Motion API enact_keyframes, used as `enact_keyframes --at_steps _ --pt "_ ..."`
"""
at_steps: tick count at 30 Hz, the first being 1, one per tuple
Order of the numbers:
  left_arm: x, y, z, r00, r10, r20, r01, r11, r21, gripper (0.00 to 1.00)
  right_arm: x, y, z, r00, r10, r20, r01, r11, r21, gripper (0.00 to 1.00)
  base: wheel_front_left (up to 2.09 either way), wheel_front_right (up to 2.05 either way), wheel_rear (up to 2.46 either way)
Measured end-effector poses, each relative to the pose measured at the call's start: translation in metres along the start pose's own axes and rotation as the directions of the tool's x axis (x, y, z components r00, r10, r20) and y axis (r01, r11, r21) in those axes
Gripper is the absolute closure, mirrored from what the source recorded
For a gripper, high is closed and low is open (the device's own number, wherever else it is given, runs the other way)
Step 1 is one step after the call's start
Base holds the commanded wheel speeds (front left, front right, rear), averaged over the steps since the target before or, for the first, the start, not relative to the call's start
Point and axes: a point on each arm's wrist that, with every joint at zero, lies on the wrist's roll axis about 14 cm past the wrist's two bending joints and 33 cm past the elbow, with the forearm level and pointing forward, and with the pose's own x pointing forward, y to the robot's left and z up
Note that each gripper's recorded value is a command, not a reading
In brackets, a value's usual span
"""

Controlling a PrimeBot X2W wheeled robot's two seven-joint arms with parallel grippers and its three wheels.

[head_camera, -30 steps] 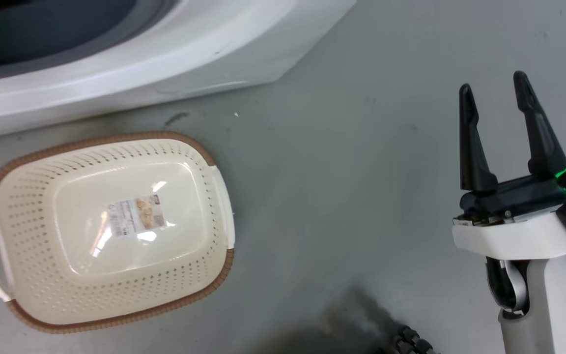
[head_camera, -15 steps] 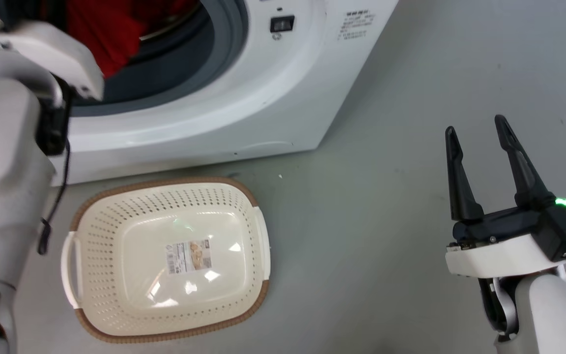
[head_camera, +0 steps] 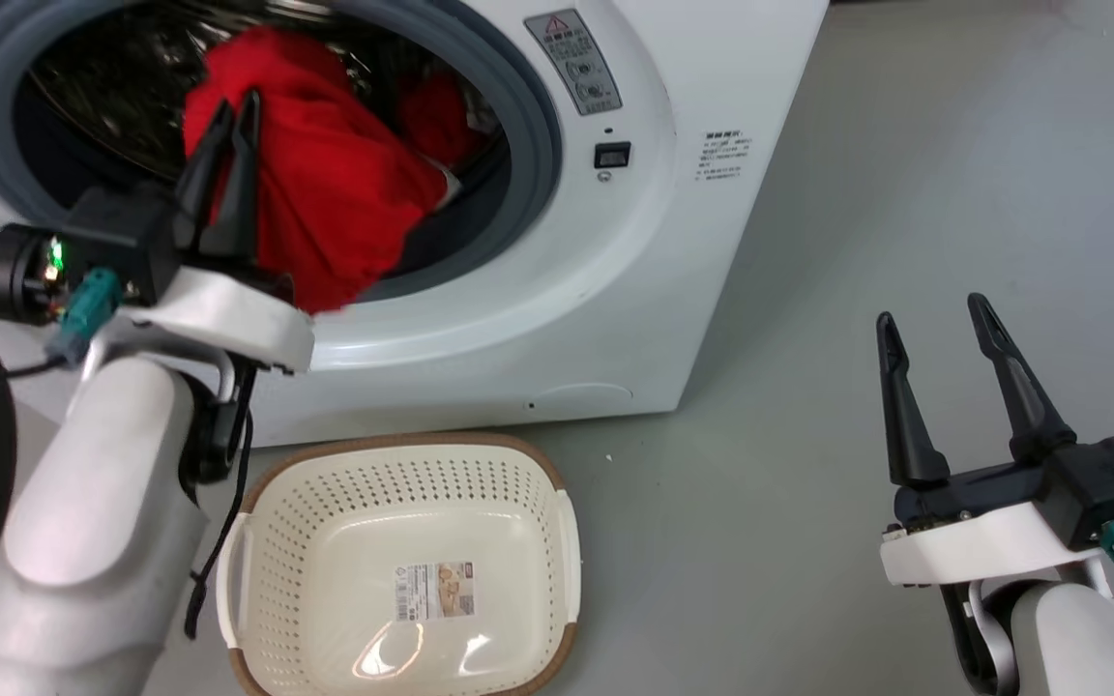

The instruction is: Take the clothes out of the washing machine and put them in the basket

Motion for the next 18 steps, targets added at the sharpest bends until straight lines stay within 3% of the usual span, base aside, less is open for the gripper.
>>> enact_keyframes --at_steps 9,18 --pt "-0.047 -0.007 0.023 0.999 -0.013 0.035 0.013 1.0 0.001 1.0 -0.003 0.005 0.017 0.999 0.012 0.044 -0.012 1.0 0.007 0.0 0.0 0.0 0.0" --pt "-0.095 -0.031 -0.019 0.989 -0.054 -0.139 0.046 0.997 -0.061 1.0 -0.001 0.008 0.016 0.999 0.017 0.046 -0.018 1.0 0.012 0.0 0.0 0.0 0.0"
